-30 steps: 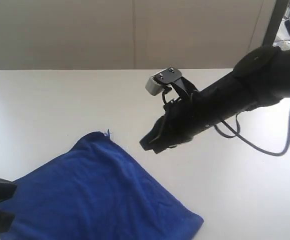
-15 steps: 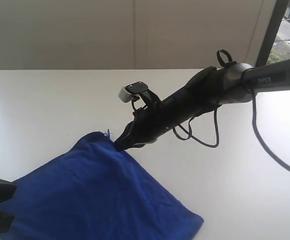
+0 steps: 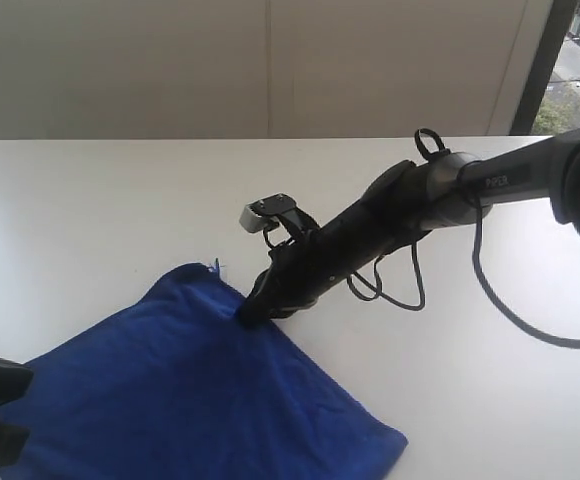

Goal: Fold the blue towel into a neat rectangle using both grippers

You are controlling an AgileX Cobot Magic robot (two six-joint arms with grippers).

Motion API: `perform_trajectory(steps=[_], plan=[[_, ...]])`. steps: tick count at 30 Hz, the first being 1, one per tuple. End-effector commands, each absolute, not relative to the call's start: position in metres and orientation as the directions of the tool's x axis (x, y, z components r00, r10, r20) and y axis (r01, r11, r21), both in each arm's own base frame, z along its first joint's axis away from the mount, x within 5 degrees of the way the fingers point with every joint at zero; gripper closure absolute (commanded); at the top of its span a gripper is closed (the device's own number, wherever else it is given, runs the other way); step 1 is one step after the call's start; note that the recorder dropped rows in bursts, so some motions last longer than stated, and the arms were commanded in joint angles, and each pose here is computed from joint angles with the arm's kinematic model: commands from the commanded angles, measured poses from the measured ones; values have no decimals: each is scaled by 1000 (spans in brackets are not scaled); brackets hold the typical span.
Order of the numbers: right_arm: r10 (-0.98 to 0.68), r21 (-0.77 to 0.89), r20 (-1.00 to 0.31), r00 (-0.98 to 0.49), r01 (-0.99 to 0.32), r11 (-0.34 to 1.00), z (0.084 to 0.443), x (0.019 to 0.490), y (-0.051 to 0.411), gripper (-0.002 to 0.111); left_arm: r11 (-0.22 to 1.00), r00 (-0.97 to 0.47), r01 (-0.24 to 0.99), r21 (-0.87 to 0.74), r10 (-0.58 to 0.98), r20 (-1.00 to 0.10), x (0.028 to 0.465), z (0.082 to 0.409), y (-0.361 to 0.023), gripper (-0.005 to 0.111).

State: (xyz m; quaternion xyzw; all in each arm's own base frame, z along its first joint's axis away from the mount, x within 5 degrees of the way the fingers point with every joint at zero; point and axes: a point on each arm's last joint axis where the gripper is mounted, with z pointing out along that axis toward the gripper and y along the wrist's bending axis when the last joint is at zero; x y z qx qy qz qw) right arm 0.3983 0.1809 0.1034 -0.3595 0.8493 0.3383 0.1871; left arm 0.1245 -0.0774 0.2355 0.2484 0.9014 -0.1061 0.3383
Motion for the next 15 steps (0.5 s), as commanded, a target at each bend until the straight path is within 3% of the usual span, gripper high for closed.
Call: perform_trajectory(steps=[1,11,15], plan=[[-540,358,-494,-682,-725,588,93,401,172,108,863,-668,504,-42,358,-653,123,234,-76,107],[-590,97,-307,-747,-641,761,94,407,141,108,865,-671,499,-46,353,-652,123,234,-76,107],[-516,-20,-185,-836,-522,853,94,403,123,108,865,-671,499,-46,353,-652,123,234,-76,107]])
